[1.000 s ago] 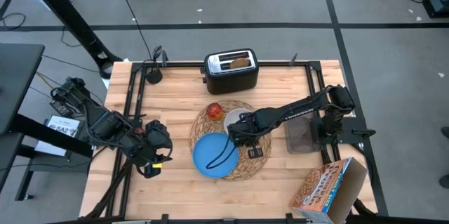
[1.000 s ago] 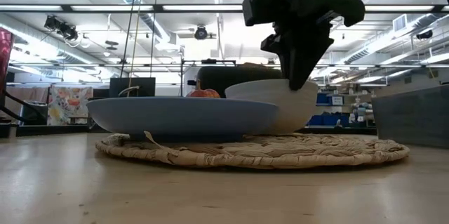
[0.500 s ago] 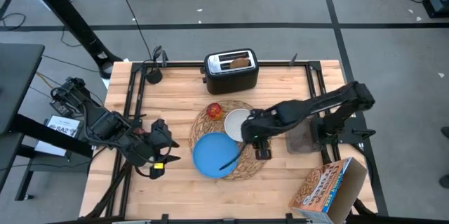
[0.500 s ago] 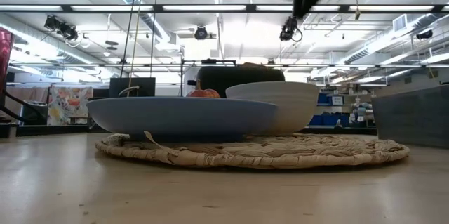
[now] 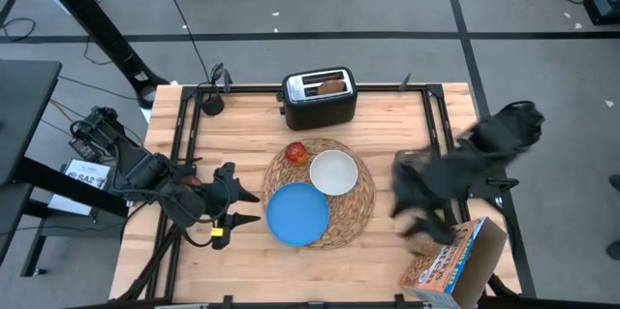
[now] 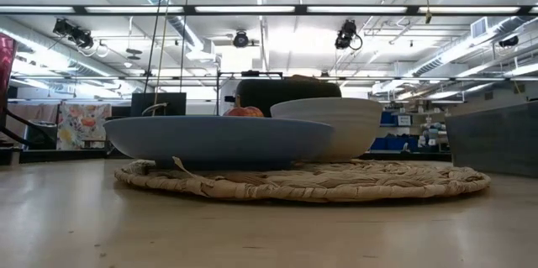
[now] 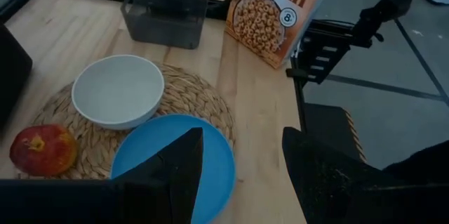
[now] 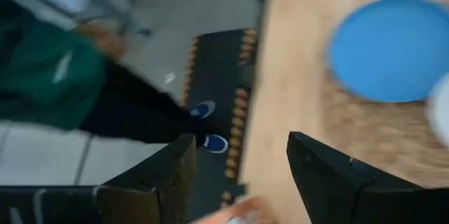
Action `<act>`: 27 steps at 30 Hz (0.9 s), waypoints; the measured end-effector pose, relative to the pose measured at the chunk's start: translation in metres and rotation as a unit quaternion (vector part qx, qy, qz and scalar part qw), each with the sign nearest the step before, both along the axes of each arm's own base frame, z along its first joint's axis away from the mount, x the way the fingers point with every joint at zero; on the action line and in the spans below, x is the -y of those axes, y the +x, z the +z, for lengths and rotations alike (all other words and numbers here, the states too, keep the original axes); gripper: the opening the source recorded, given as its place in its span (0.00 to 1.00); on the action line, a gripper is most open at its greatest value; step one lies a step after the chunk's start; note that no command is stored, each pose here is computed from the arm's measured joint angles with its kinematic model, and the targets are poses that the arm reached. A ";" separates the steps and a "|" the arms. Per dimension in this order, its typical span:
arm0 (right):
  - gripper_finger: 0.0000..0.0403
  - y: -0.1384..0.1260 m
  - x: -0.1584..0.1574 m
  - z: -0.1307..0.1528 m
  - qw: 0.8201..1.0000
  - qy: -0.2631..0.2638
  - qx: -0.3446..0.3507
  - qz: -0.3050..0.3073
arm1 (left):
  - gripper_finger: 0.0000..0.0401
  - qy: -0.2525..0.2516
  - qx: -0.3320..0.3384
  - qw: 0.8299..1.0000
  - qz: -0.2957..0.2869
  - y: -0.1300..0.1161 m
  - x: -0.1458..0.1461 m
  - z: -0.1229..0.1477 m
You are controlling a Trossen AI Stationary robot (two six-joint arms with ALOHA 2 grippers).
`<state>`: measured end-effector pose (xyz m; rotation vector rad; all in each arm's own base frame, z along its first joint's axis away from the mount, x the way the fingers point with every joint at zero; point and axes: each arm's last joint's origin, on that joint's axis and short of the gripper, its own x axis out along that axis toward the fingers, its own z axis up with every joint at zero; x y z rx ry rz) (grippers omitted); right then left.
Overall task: Arrange a breakfast setting
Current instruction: Pour the cereal into the white bowl
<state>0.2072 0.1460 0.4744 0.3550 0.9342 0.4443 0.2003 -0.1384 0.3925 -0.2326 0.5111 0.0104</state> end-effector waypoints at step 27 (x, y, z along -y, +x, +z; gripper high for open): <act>0.40 -0.056 -0.108 -0.072 0.922 -0.211 -0.119 0.304 | 0.51 -0.049 0.080 0.995 0.031 0.039 0.005 0.003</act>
